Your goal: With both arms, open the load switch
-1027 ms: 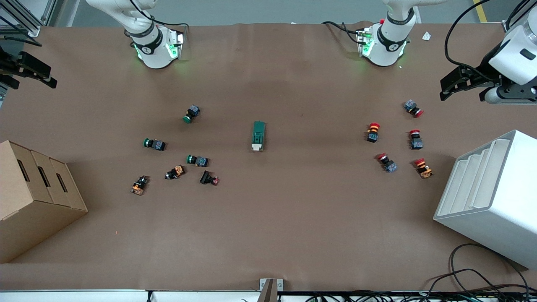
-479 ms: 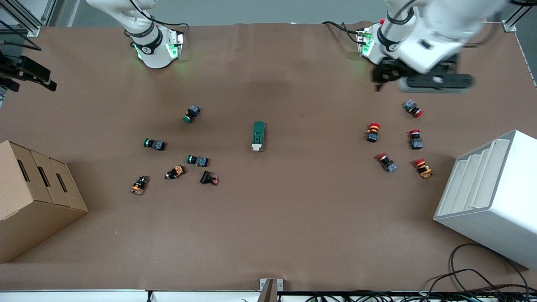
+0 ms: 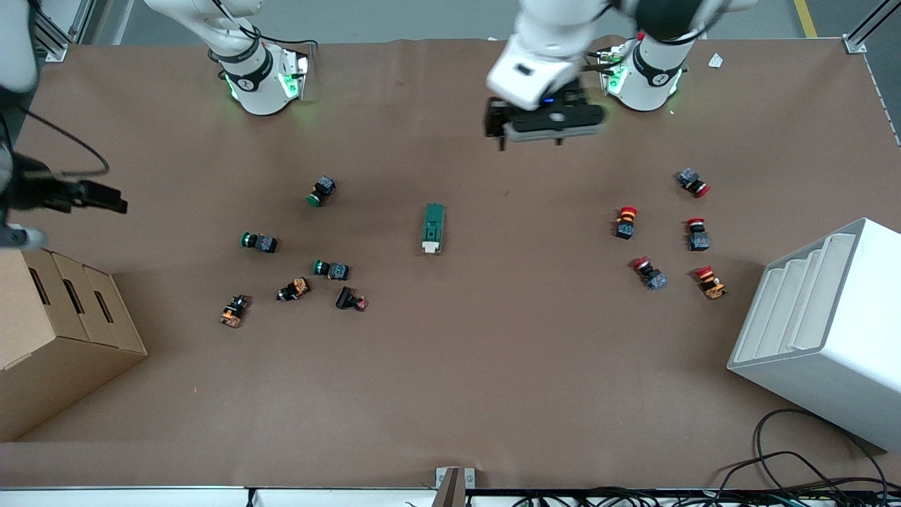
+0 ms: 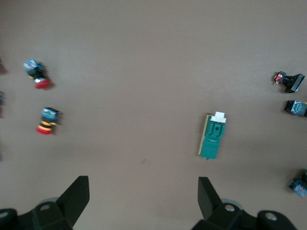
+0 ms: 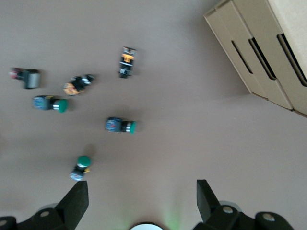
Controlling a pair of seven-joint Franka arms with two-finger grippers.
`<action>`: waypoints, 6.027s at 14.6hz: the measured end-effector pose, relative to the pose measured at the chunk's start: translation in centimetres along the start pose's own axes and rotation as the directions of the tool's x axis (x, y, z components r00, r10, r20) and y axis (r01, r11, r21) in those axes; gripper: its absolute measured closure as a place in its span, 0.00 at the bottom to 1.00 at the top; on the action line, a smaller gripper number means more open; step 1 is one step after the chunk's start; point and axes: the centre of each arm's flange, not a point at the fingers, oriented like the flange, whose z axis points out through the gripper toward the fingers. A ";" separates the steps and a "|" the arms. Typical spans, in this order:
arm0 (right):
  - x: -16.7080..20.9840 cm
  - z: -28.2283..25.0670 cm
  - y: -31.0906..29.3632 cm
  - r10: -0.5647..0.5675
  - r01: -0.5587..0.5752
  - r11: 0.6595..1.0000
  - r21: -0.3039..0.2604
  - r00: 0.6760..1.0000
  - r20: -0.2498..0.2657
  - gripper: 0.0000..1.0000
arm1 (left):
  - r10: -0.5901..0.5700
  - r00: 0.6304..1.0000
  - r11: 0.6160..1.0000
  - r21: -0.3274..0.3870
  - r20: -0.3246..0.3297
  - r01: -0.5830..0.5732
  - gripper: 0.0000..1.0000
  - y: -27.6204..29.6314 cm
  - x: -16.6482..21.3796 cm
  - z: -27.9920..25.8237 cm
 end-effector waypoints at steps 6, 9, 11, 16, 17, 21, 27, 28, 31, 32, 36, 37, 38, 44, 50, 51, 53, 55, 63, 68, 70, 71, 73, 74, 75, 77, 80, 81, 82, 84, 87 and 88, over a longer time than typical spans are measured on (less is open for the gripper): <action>1.9 1.8 -2.2 0.209 -0.209 0.978 -0.012 0.978 0.021 0.00 | -0.095 0.979 0.993 0.057 -0.179 0.106 0.00 10.7 -10.0 10.6; 2.0 4.1 -10.2 0.410 -0.407 0.911 -0.072 0.911 0.050 0.00 | -0.102 0.951 0.988 0.079 -0.292 0.130 0.01 13.8 -14.8 16.5; 2.4 7.0 -14.6 0.530 -0.520 0.845 -0.125 0.846 0.064 0.00 | -0.088 0.925 0.989 0.081 -0.369 0.127 0.01 15.3 -18.1 20.8; 4.0 14.8 -24.9 0.792 -0.779 0.610 -0.148 0.600 0.109 0.00 | -0.075 0.820 0.995 0.014 -0.568 0.101 0.02 16.1 -24.6 31.5; 4.2 16.3 -26.5 0.828 -0.814 0.561 -0.153 0.550 0.106 0.00 | -0.069 0.792 0.997 -0.006 -0.606 0.083 0.02 15.6 -25.4 33.3; 3.1 23.2 -36.5 0.916 -0.900 0.400 -0.172 0.401 0.031 0.00 | -0.034 0.705 0.998 -0.057 -0.708 -0.009 0.01 13.0 -26.8 38.1; 1.1 29.4 -45.9 0.953 -0.949 0.301 -0.099 0.295 0.069 0.00 | 0.022 0.565 0.994 -0.044 -0.825 -0.102 0.00 11.0 -25.7 43.9; 1.1 30.0 -46.2 0.957 -0.954 0.286 -0.093 0.280 0.070 0.00 | 0.028 0.547 0.993 -0.039 -0.837 -0.110 0.00 10.7 -25.5 44.8; 0.6 31.8 -47.5 0.959 -0.955 0.281 -0.091 0.276 0.067 0.00 | 0.037 0.509 0.992 -0.031 -0.860 -0.125 0.00 10.4 -25.4 45.8; 0.3 32.3 -48.0 0.958 -0.953 0.286 -0.095 0.281 0.064 0.00 | 0.030 0.506 0.991 -0.040 -0.862 -0.126 0.00 10.5 -25.4 45.8; -1.0 33.0 -49.7 0.953 -0.948 0.301 -0.103 0.295 0.070 0.00 | 0.031 0.493 0.988 -0.047 -0.870 -0.144 0.00 10.6 -25.3 45.8; -1.1 32.9 -49.9 0.954 -0.949 0.298 -0.101 0.292 0.071 0.00 | 0.032 0.490 0.988 -0.047 -0.871 -0.149 0.00 10.6 -25.2 45.8; -1.1 32.8 -49.9 0.954 -0.949 0.298 -0.101 0.291 0.073 0.00 | 0.033 0.489 0.987 -0.047 -0.872 -0.151 0.00 10.6 -25.2 45.9; -1.9 30.4 -50.7 0.948 -0.931 0.318 -0.178 0.311 0.070 0.00 | 0.037 0.490 0.987 -0.044 -0.871 -0.153 0.00 10.5 -25.3 46.1; -3.1 29.4 -50.9 0.936 -0.899 0.351 -0.262 0.346 0.067 0.00 | 0.040 0.485 0.986 -0.043 -0.873 -0.159 0.00 10.5 -25.2 46.2; -3.4 29.6 -50.8 0.934 -0.891 0.356 -0.281 0.353 0.064 0.00 | 0.042 0.479 0.985 -0.044 -0.877 -0.167 0.00 10.5 -25.1 46.2; -4.0 29.8 -51.0 0.928 -0.877 0.369 -0.307 0.368 0.065 0.00 | 0.037 0.473 0.984 -0.052 -0.880 -0.173 0.00 10.4 -25.0 46.5; -4.7 30.2 -51.6 0.923 -0.868 0.380 -0.321 0.380 0.067 0.00 | 0.034 0.471 0.983 -0.054 -0.882 -0.173 0.00 10.4 -25.0 46.6; -6.6 33.1 -53.0 0.913 -0.852 0.398 -0.339 0.406 0.052 0.00 | 0.030 0.471 0.983 -0.059 -0.882 -0.172 0.00 10.4 -25.0 46.6; -7.0 33.8 -53.3 0.909 -0.851 0.405 -0.333 0.413 0.049 0.00 | 0.030 0.471 0.983 -0.059 -0.882 -0.172 0.00 10.4 -25.0 46.6; -6.9 33.4 -52.8 0.894 -0.828 0.433 -0.356 0.444 0.053 0.00 | 0.030 0.471 0.983 -0.058 -0.882 -0.172 0.00 10.4 -25.0 46.6; -6.6 32.7 -52.0 0.881 -0.809 0.457 -0.369 0.470 0.061 0.00 | 0.030 0.471 0.983 -0.059 -0.882 -0.172 0.00 10.4 -25.0 46.6; -4.7 29.6 -49.1 0.847 -0.772 0.516 -0.370 0.525 0.086 0.00 | 0.030 0.470 0.983 -0.059 -0.882 -0.172 0.00 10.4 -25.0 46.6; -3.4 27.4 -46.9 0.822 -0.750 0.555 -0.359 0.562 0.096 0.00 | 0.030 0.470 0.983 -0.059 -0.882 -0.172 0.00 10.4 -25.0 46.6; -2.1 24.9 -44.5 0.790 -0.726 0.599 -0.338 0.605 0.099 0.00 | 0.029 0.470 0.983 -0.059 -0.882 -0.172 0.00 10.4 -25.0 46.6; 0.0 20.1 -39.9 0.710 -0.667 0.690 -0.281 0.700 0.083 0.00 | 0.033 0.467 0.984 -0.054 -0.884 -0.172 0.00 10.5 -24.8 46.5; 2.5 14.2 -32.7 0.559 -0.537 0.822 -0.188 0.825 0.087 0.00 | 0.038 0.464 0.985 -0.045 -0.885 -0.166 0.00 11.1 -24.2 45.9; 3.4 12.5 -29.7 0.501 -0.485 0.861 -0.156 0.860 0.093 0.00 | 0.034 0.470 0.986 -0.048 -0.882 -0.161 0.00 11.4 -23.9 45.5; 4.4 10.8 -26.0 0.434 -0.422 0.898 -0.125 0.896 0.093 0.00 | 0.028 0.479 0.985 -0.056 -0.878 -0.161 0.00 11.7 -23.7 44.9; 5.8 8.3 -19.1 0.301 -0.295 0.952 -0.084 0.951 0.072 0.00 | 0.027 0.500 0.988 -0.055 -0.865 -0.147 0.00 12.3 -23.0 43.7; 6.9 5.7 -12.3 0.127 -0.127 0.990 -0.054 0.992 -0.002 0.00 | 0.026 0.566 0.996 -0.026 -0.824 -0.084 0.00 14.0 -22.1 40.4; 7.1 5.0 -10.5 0.087 -0.088 0.995 -0.046 0.996 -0.024 0.00 | 0.013 0.598 0.998 -0.024 -0.801 -0.054 0.00 14.9 -21.8 38.9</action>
